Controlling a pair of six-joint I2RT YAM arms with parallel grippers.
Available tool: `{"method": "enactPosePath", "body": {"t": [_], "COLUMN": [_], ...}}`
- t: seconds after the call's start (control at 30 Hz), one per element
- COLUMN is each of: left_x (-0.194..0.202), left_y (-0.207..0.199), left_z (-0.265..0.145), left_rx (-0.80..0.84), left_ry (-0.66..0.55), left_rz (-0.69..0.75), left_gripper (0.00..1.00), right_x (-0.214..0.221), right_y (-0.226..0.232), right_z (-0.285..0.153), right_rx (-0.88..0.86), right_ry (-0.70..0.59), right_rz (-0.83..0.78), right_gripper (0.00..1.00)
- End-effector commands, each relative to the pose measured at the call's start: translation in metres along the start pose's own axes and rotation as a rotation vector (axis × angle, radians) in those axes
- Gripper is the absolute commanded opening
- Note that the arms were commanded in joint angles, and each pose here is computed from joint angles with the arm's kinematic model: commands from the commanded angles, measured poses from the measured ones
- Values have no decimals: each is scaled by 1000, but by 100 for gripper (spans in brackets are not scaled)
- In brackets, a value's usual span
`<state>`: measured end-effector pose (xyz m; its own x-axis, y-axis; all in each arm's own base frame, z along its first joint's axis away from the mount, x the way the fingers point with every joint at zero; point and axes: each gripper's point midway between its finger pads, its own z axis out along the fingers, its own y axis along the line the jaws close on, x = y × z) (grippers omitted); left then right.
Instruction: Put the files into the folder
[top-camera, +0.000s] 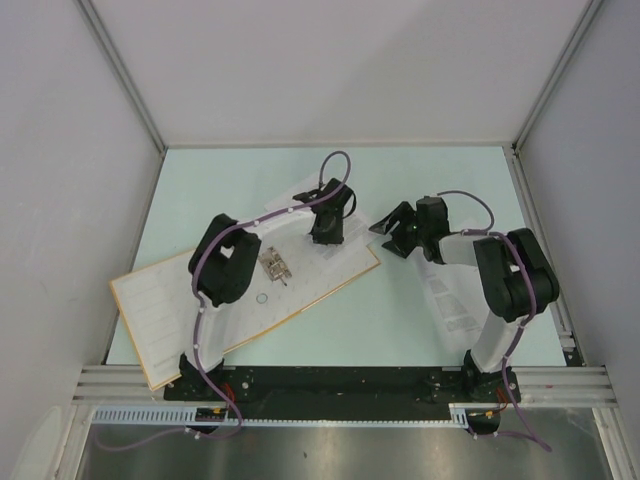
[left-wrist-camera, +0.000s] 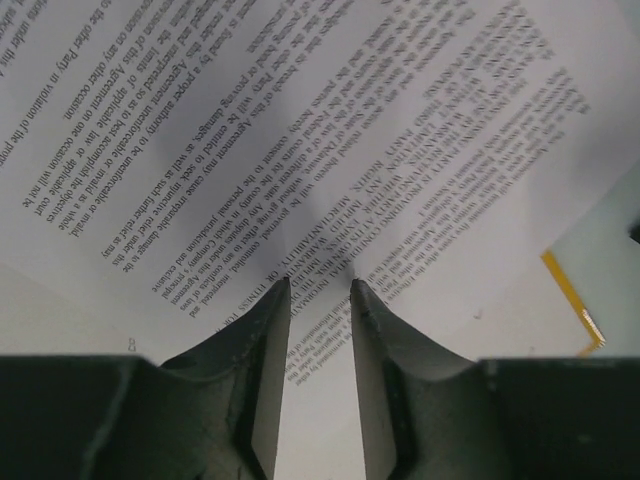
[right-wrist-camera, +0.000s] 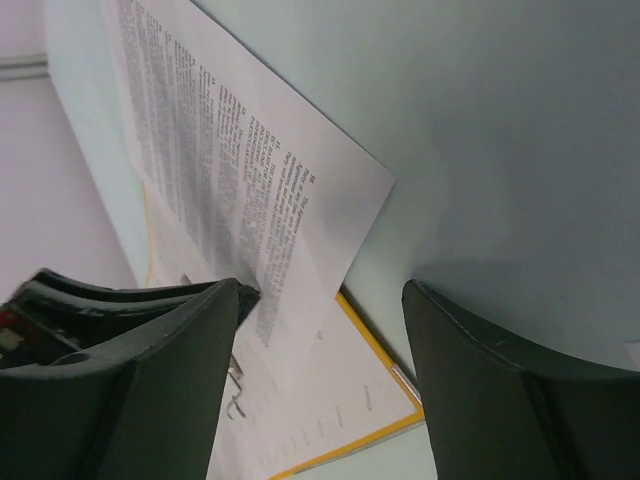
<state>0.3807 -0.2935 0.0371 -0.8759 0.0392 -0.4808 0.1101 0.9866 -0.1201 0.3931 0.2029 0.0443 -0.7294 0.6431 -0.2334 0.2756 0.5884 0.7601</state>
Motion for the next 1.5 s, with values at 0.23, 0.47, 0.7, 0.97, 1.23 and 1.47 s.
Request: {"method": "enactPosePath", "body": {"t": [0.23, 0.47, 0.7, 0.97, 1.23, 1.47], "left_x": [15, 22, 25, 32, 58, 80], "left_y": [5, 4, 2, 0, 3, 0], "left_z": [16, 16, 15, 14, 8, -10], "left_rx": [63, 86, 103, 140, 176, 191], "left_ry": [-2, 12, 24, 57, 96, 105], "left_rz": [-97, -89, -77, 21, 28, 101], "left_gripper": [18, 15, 13, 12, 13, 13], "right_x": [26, 25, 13, 7, 54, 106], "right_y": [-31, -27, -8, -5, -19, -17], "right_z": [23, 29, 27, 2, -17, -50], "right_rx": [6, -52, -164, -83, 28, -21], "right_ry": [-32, -43, -78, -77, 47, 136], "right_rz": [192, 133, 38, -330, -494, -444], "right_gripper": [68, 67, 72, 81, 71, 61]}}
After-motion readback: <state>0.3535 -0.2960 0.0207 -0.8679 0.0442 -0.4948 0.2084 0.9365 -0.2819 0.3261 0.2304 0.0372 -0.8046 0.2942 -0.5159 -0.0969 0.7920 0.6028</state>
